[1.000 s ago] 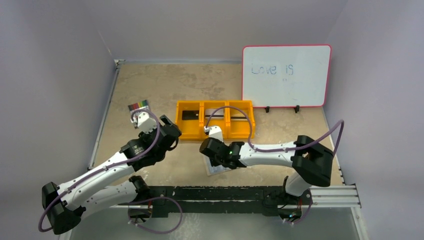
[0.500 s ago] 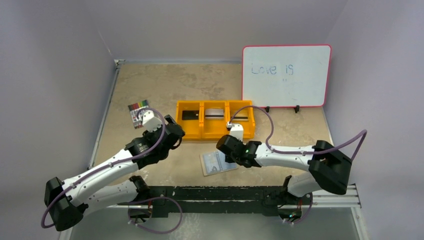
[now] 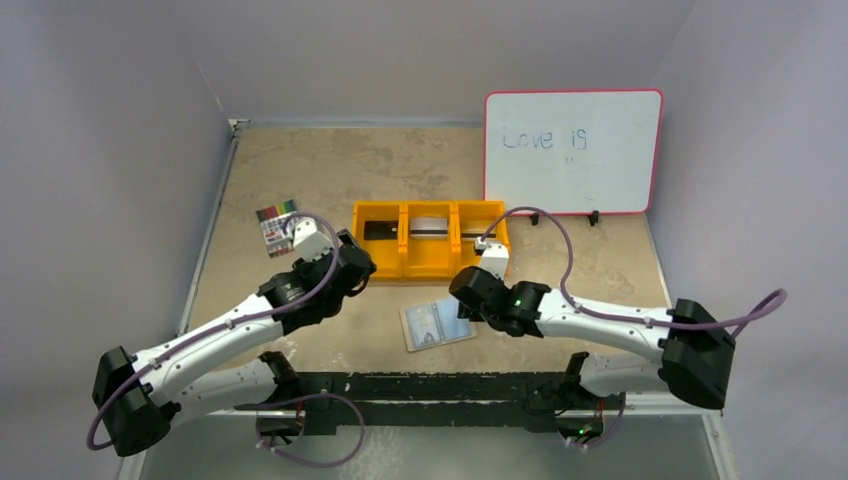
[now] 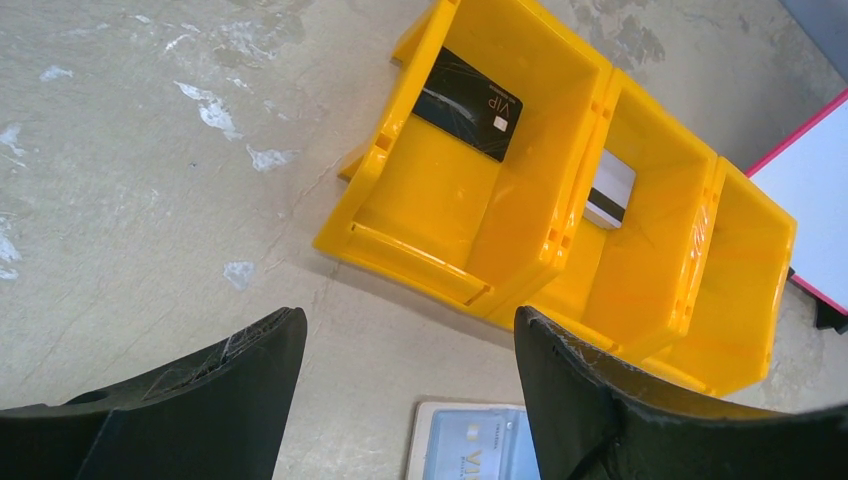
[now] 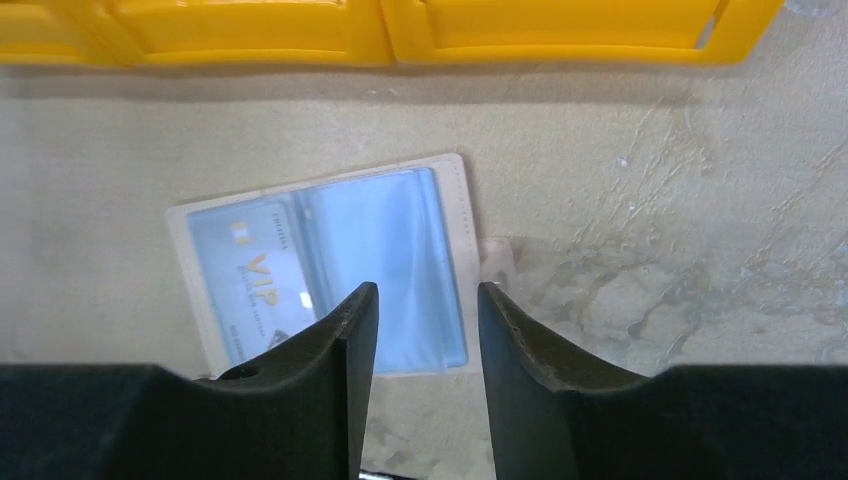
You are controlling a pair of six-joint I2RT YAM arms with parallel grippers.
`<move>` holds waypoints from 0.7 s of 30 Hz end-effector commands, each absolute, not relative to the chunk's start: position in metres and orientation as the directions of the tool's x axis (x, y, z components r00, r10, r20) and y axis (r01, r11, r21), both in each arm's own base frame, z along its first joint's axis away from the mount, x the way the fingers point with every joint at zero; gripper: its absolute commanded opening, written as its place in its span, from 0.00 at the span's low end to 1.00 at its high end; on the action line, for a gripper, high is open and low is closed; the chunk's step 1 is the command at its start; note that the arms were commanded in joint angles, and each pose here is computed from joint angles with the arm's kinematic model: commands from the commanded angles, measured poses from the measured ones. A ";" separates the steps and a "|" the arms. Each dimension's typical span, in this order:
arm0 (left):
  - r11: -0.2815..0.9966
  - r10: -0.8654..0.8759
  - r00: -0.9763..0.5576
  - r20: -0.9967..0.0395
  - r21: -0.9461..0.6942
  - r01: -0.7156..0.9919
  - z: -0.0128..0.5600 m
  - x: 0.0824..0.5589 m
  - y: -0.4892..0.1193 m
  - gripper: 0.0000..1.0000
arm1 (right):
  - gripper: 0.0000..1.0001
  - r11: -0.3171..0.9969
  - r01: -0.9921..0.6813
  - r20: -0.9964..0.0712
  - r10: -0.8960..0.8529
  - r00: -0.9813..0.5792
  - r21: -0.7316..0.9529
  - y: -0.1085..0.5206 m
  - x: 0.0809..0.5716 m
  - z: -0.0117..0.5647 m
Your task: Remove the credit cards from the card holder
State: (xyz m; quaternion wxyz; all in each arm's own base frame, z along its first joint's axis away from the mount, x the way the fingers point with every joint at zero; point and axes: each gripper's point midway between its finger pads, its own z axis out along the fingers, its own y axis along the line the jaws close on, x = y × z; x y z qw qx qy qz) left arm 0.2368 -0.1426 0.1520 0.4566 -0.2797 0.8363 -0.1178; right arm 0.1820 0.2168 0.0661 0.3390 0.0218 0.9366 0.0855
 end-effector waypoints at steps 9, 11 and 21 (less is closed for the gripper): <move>0.859 -0.489 -0.586 -0.646 -0.474 -0.195 0.145 0.230 -0.184 0.76 | 0.56 0.697 -0.251 -0.586 0.292 -0.756 0.672 0.287 0.168 0.131; 0.865 -0.455 -0.642 -0.618 -0.477 -0.154 0.135 0.221 -0.193 0.76 | 0.56 0.647 -0.274 -0.552 0.275 -0.787 0.712 0.297 0.159 0.124; 0.824 -0.358 -0.825 -0.436 -0.564 -0.060 0.084 0.188 -0.240 0.61 | 0.51 0.654 -0.219 -0.466 0.228 -0.855 0.724 0.292 0.158 0.085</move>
